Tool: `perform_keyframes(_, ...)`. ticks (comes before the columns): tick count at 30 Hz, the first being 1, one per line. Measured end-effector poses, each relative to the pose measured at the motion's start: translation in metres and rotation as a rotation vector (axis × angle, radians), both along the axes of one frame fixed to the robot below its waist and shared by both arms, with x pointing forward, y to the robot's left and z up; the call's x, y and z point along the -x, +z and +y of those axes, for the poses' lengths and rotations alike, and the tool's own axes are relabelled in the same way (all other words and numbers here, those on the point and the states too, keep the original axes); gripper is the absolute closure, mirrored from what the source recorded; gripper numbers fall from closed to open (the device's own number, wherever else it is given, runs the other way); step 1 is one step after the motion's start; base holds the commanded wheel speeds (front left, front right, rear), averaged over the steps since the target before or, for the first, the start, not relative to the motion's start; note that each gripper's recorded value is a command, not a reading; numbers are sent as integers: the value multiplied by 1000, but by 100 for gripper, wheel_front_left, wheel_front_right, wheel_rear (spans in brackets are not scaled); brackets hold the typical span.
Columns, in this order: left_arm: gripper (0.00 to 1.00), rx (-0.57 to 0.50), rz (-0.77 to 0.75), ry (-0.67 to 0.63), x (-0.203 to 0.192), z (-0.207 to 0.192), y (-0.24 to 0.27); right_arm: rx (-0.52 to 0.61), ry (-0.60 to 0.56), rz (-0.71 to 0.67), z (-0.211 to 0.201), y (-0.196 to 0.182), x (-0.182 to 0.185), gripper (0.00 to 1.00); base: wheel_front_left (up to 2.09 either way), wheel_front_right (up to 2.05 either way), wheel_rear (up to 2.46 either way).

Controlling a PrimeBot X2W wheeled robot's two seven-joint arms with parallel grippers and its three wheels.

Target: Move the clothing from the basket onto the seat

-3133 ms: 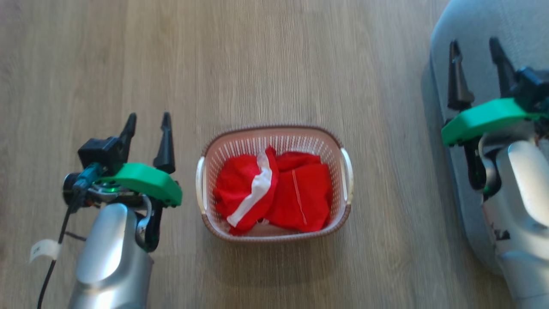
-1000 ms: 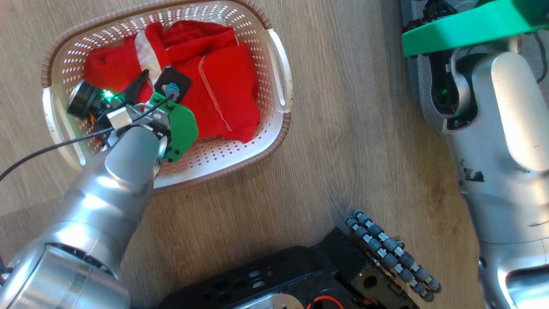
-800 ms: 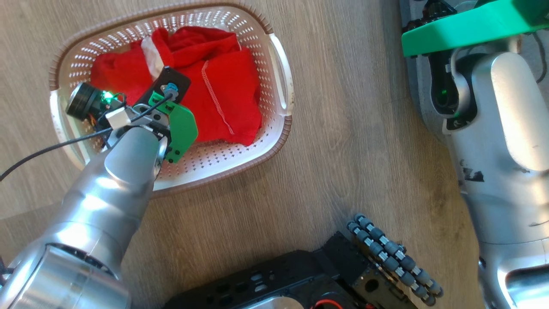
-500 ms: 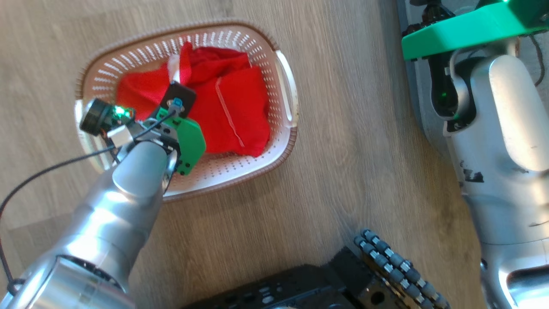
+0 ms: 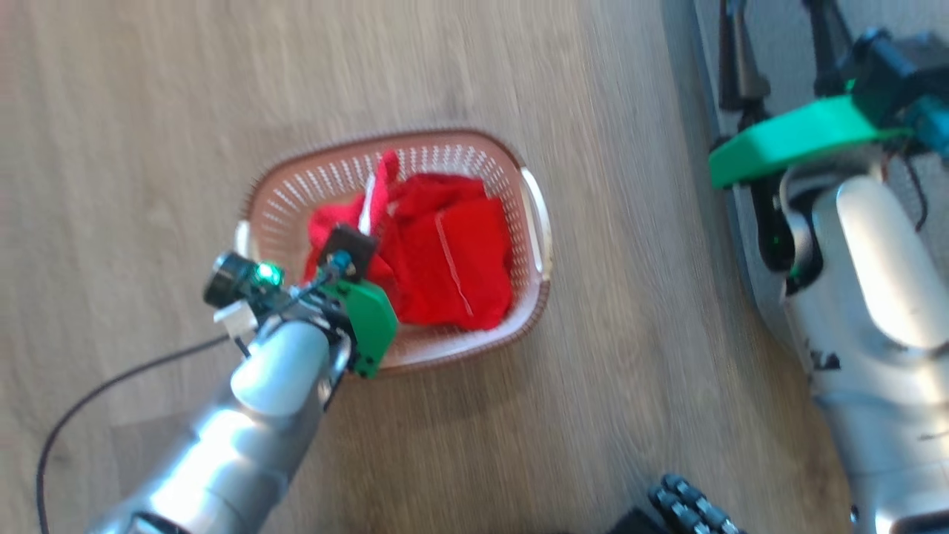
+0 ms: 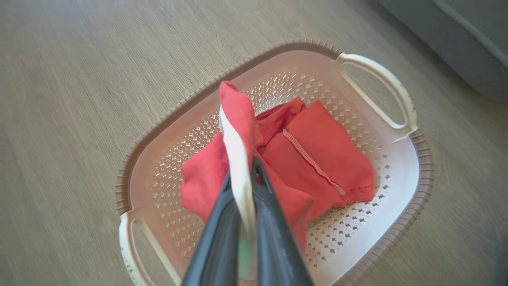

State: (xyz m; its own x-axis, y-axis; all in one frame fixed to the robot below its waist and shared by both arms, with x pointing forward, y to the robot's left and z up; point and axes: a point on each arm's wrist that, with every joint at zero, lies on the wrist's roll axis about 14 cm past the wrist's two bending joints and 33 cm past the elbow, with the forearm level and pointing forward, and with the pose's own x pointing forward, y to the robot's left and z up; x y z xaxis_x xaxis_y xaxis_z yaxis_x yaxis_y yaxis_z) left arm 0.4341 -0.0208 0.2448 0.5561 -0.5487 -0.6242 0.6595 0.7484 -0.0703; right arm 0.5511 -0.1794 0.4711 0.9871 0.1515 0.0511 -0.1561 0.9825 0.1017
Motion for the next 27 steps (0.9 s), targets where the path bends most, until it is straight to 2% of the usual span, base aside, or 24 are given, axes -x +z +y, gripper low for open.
perform_keyframes(9, 100, 93, -103, 70, 9, 4, 67, -11, 9, 2, 6, 19, 33, 0, 0, 0, 0)
perform_keyframes(17, 100, 222, -309, 118, 1, -2, 157, -24, 47, -17, 23, 37, 63, 0, 0, 0, 0)
perform_keyframes(27, 100, 386, -542, 144, -10, -6, 259, -31, 88, -32, 40, 48, 81, 0, 0, 0, 0)
